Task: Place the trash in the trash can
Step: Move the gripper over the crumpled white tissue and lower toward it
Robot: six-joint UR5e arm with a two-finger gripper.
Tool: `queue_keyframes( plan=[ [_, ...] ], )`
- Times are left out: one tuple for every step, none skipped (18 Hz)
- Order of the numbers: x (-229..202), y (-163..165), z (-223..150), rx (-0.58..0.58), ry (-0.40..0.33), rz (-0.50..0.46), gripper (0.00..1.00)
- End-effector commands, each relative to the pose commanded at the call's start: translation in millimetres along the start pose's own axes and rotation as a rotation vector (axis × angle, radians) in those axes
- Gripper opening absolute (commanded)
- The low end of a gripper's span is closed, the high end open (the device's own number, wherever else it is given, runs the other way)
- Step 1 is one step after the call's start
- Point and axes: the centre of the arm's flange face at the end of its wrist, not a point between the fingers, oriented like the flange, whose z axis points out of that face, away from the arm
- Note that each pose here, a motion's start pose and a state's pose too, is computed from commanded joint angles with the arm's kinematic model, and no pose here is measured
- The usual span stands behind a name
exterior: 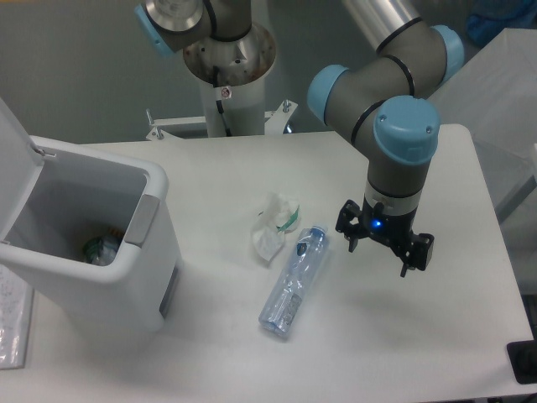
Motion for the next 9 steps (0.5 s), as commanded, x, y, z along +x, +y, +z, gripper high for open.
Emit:
queue_keyframes(
  plan=[
    [1.0,-0.6,0.7,0.0,0.002,0.001,1.0],
    [1.0,-0.8,0.7,0.001,0.002,0.001,1.0],
    [1.8,-2.2,0.7,0.007,0.005,0.0,1.0],
    [2.2,-2.3,1.2,0.01,0.006,-0.002,1.0],
    [5.0,-2.0,4.9,0.008,0.012,0.001,1.0],
    [10.0,-0.8,10.9,0.005,0.024,0.005,1.0],
    [13.8,-0.1,16.2,0.005,0.027,0.004,1.0],
    [18.3,-3.6,20.0,0.022,0.02,0.005,1.0],
    [22.1,-7.7,22.3,0.043,0.011,0.008,1.0]
  ],
)
